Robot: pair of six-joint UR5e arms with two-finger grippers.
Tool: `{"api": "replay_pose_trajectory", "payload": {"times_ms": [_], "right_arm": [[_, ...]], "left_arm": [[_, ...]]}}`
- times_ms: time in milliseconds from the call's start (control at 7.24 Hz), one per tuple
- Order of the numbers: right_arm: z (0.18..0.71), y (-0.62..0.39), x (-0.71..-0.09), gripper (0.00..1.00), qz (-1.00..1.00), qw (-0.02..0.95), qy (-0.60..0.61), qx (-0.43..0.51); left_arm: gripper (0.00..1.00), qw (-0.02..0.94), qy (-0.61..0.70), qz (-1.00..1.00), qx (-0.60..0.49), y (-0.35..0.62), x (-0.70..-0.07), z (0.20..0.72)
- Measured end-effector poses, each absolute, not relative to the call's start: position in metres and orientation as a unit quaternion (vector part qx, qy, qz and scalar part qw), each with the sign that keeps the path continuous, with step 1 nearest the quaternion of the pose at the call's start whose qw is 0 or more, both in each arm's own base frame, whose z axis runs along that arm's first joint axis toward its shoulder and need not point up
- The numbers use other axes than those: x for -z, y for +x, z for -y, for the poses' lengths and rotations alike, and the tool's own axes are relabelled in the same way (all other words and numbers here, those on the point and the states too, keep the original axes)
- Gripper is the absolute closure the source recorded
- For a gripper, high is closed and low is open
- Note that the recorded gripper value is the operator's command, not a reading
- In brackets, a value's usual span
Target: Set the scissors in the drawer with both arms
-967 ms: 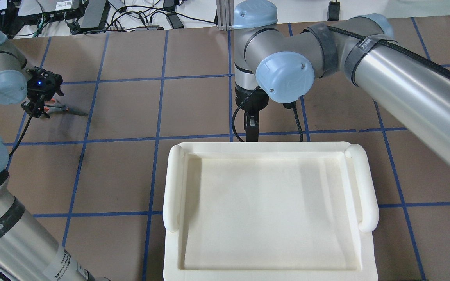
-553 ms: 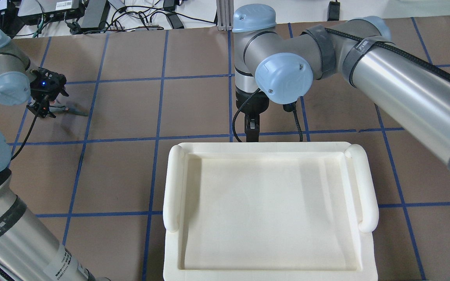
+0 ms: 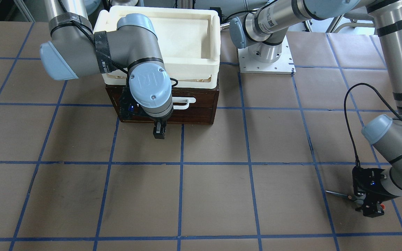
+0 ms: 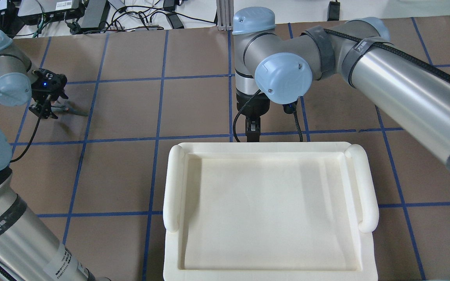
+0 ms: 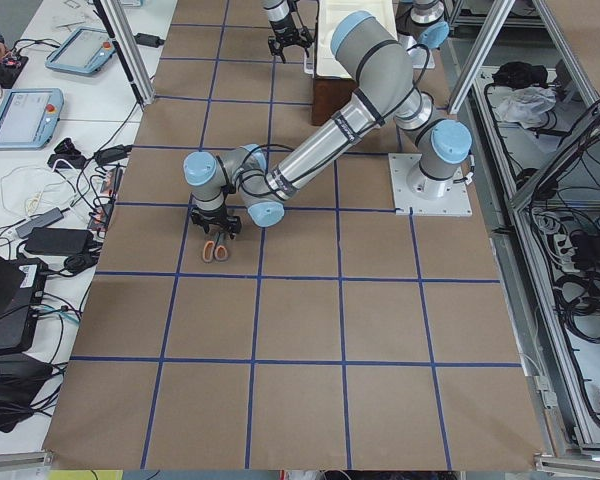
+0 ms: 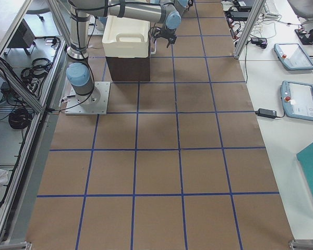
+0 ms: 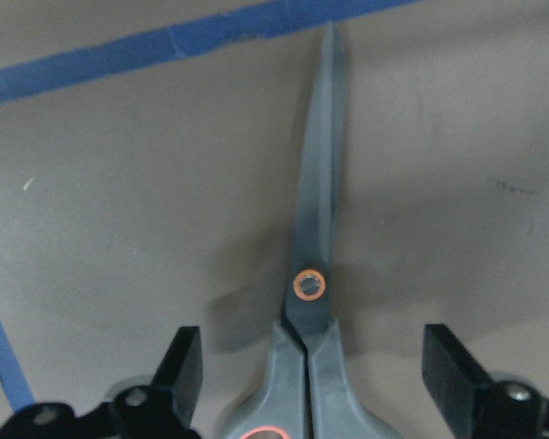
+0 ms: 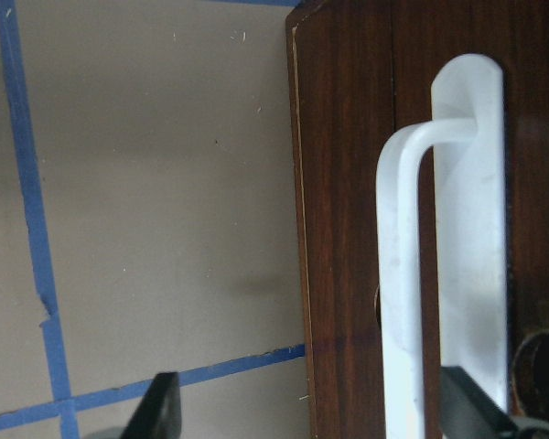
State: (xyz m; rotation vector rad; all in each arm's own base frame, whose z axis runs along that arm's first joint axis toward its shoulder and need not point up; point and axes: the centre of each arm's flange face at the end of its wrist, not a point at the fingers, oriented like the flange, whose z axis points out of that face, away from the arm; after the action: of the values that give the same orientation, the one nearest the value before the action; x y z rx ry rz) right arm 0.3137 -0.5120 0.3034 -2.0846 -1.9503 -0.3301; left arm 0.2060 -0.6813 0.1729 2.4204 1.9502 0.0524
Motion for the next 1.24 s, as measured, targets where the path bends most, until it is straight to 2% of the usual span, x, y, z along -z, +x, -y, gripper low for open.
{"api": "replay_pose_trajectory", "payload": {"times_ms": [138,553,829,967,1105,1243], "right_arm": [[0.511,0.313,-0.302,0.00,0.672,0.139,-0.718,0.116],[0.511,0.314,-0.295,0.00,0.670,0.148,-0.717,0.122],[0.512,0.314,-0.291,0.00,0.670,0.151,-0.717,0.124],[0.512,0.314,-0.288,0.00,0.670,0.152,-0.716,0.125],[0.513,0.314,-0.286,0.00,0.670,0.155,-0.715,0.125],[0.513,0.314,-0.284,0.00,0.671,0.156,-0.714,0.125]], "left_arm": [[0.32,0.014,0.778,-0.628,-0.017,0.207,-0.170,0.681],[0.76,0.011,0.779,-0.627,-0.016,0.208,-0.165,0.681],[0.92,0.011,0.779,-0.627,-0.016,0.208,-0.165,0.681],[0.92,0.012,0.779,-0.626,-0.015,0.208,-0.167,0.681],[0.99,0.013,0.779,-0.626,-0.014,0.208,-0.169,0.681],[1.00,0.016,0.779,-0.626,-0.014,0.207,-0.173,0.681]]}}
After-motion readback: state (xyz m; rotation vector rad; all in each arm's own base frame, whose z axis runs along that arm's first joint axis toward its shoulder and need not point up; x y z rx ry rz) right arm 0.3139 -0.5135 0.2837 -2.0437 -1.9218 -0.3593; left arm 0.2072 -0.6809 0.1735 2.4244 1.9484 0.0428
